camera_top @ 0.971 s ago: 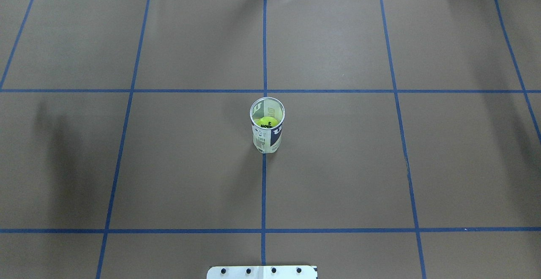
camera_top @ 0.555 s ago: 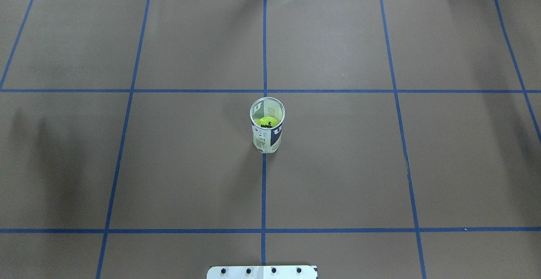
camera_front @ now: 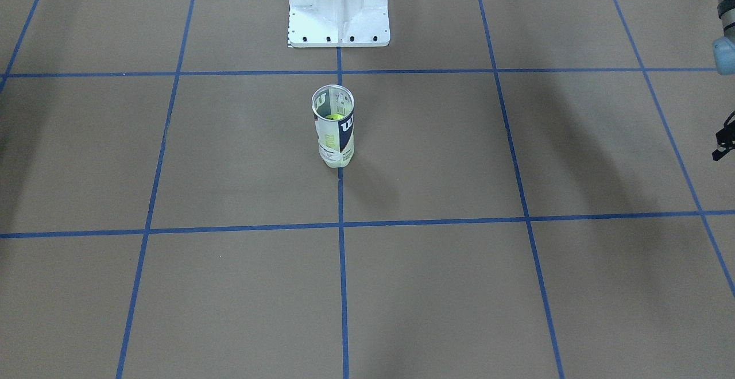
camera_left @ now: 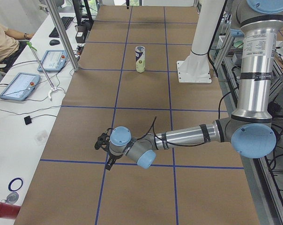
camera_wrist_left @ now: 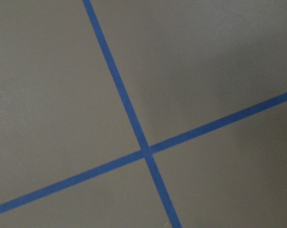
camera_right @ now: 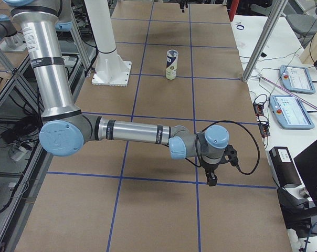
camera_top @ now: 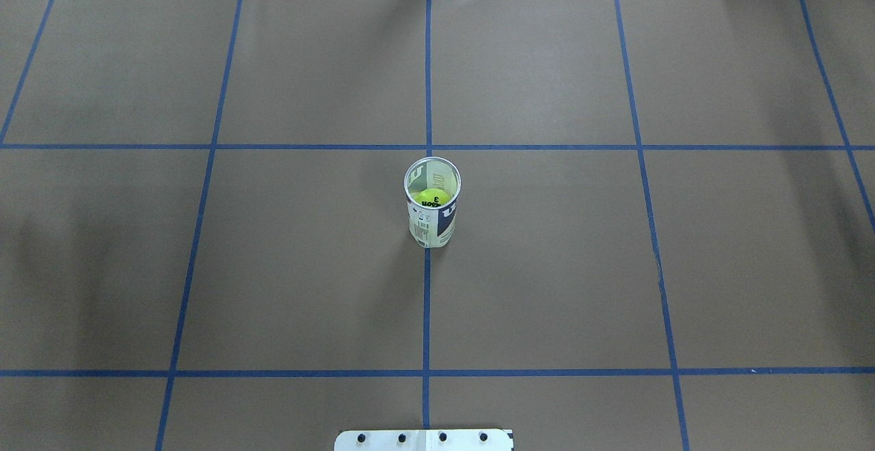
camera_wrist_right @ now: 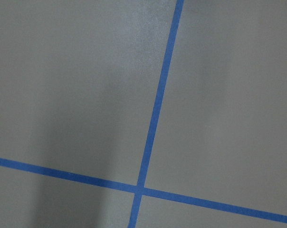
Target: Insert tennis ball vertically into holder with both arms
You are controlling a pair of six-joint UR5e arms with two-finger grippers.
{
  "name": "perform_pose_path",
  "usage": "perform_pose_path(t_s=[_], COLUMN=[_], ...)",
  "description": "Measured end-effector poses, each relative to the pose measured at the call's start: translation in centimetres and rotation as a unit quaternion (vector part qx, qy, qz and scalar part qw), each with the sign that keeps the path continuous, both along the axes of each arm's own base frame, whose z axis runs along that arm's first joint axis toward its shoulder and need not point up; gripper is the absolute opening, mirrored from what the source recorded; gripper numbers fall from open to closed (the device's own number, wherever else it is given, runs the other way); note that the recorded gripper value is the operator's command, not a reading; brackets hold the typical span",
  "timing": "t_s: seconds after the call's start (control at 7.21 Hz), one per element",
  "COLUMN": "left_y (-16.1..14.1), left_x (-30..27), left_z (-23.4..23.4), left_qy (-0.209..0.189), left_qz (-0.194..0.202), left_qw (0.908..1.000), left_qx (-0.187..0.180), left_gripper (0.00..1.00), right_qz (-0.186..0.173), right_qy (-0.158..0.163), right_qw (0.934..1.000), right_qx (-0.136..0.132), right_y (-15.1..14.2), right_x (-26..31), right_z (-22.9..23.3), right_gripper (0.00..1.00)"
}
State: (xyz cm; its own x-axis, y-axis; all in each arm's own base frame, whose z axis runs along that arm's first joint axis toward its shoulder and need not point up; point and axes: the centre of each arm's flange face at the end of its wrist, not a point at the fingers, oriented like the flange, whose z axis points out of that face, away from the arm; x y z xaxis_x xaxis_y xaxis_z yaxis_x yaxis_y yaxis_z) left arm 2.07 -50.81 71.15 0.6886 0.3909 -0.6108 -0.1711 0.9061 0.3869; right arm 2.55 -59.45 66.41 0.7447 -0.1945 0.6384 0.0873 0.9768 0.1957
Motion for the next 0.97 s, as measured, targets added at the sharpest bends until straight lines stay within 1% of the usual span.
perform_pose_path(t_s=[0.14, 0.28, 0.42, 0.55, 0.69, 0.83, 0.97], left_y=[-0.1, -0.1, 0.7, 2.2, 3.6, 4.5, 4.8], left_x=[-0.9, -1.5, -2.6, -4.1, -5.4, -6.4, -7.2], left_z=[-1.0, -3.0, -5.5, -7.0, -7.4, -7.3, -7.6], left_qy=[-0.011, -0.019, -0.024, -0.028, -0.027, -0.023, -0.012], left_qz=[0.016, 0.022, 0.018, 0.006, -0.005, -0.014, -0.023], left_qw=[0.9996, 0.9983, 0.9949, 0.9893, 0.9840, 0.9820, 0.9836], left_qx=[-0.020, -0.051, -0.096, -0.143, -0.176, -0.187, -0.178], left_gripper=[1.00, 1.00, 1.00, 1.00, 1.00, 1.00, 1.00], right_qz=[0.000, 0.000, 0.000, 0.001, 0.002, 0.005, 0.015], right_qy=[0.000, 0.000, 0.000, -0.001, -0.004, -0.009, -0.018], right_qw=[1.0000, 1.0000, 1.0000, 1.0000, 1.0000, 0.9999, 0.9995], right_qx=[-0.001, -0.002, -0.003, -0.004, -0.005, -0.009, -0.021], right_y=[0.2, 0.3, 0.6, 0.7, 0.7, 0.7, 0.8], right_x=[0.0, 0.0, 0.0, 0.0, 0.0, -0.1, -0.1], right_z=[0.1, 0.2, 0.4, 0.3, 0.1, -0.1, -0.9], right_gripper=[1.00, 1.00, 1.00, 1.00, 1.00, 1.00, 1.00])
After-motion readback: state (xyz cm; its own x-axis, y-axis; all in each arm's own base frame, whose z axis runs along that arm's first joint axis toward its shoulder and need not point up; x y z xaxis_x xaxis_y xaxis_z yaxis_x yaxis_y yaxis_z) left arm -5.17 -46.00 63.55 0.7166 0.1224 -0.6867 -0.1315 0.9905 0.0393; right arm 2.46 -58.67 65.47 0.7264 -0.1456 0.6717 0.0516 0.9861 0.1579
